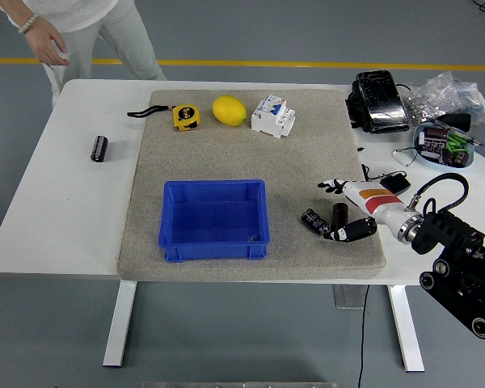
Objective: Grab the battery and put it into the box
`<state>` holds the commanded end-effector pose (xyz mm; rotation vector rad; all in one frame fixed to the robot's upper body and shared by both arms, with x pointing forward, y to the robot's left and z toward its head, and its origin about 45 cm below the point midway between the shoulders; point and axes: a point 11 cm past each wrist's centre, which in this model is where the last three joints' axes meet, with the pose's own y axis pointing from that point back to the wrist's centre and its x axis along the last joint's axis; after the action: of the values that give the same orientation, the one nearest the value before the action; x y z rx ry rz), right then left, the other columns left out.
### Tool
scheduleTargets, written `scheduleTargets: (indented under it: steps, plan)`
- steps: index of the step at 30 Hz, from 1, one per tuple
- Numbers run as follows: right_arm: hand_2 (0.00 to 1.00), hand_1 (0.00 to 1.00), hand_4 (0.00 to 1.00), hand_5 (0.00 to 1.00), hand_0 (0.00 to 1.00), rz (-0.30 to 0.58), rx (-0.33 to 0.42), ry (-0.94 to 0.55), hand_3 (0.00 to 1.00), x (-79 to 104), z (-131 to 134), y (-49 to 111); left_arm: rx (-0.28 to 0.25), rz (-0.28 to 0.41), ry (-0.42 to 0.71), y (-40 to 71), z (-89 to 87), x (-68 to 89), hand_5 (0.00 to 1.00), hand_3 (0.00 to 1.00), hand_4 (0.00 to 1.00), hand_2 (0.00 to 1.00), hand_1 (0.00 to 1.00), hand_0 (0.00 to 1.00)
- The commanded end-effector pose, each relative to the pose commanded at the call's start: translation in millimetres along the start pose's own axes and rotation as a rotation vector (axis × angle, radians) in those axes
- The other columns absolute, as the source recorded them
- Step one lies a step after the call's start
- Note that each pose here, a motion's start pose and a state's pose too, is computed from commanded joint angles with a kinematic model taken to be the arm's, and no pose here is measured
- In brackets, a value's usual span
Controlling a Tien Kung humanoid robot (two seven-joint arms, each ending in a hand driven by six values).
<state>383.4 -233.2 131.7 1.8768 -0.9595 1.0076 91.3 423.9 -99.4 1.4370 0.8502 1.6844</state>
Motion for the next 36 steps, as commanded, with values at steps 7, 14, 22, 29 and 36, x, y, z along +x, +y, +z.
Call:
scheduleTargets:
  steps: [7,14,22,29,36]
  plan:
    - [0.702,0.651,0.998,0.294,0.648,-0.011,-0.017,0.013,0.813,-4.0,5.4,-2.6,-0.003,-0.001,0.000,0.1,1.6,0.0,0.508,0.645,0.666,0.721,0.610,0.673]
    - [0.693,0.644,0.998,0.289,0.622,-0.009,-0.049,0.002,0.806,-4.4,16.2,-2.7,-0.006,-0.001,0.004,0.2,2.6,-0.2,0.508,0.644,0.667,0.720,0.608,0.674]
    - [0.676,0.626,0.998,0.287,0.596,-0.021,-0.062,-0.002,0.789,-8.2,21.1,-0.4,-0.006,-0.001,0.004,0.2,3.0,0.0,0.507,0.644,0.668,0.721,0.607,0.673]
    - [0.656,0.609,0.998,0.285,0.581,-0.037,-0.054,0.000,0.774,-14.0,18.7,0.1,-0.004,-0.003,0.004,0.5,3.2,-1.2,0.504,0.644,0.667,0.723,0.606,0.673]
    - [0.641,0.582,0.998,0.283,0.534,-0.043,-0.052,0.011,0.758,-14.6,17.3,-2.3,-0.004,-0.003,0.004,0.7,3.1,-2.2,0.507,0.648,0.669,0.723,0.608,0.672]
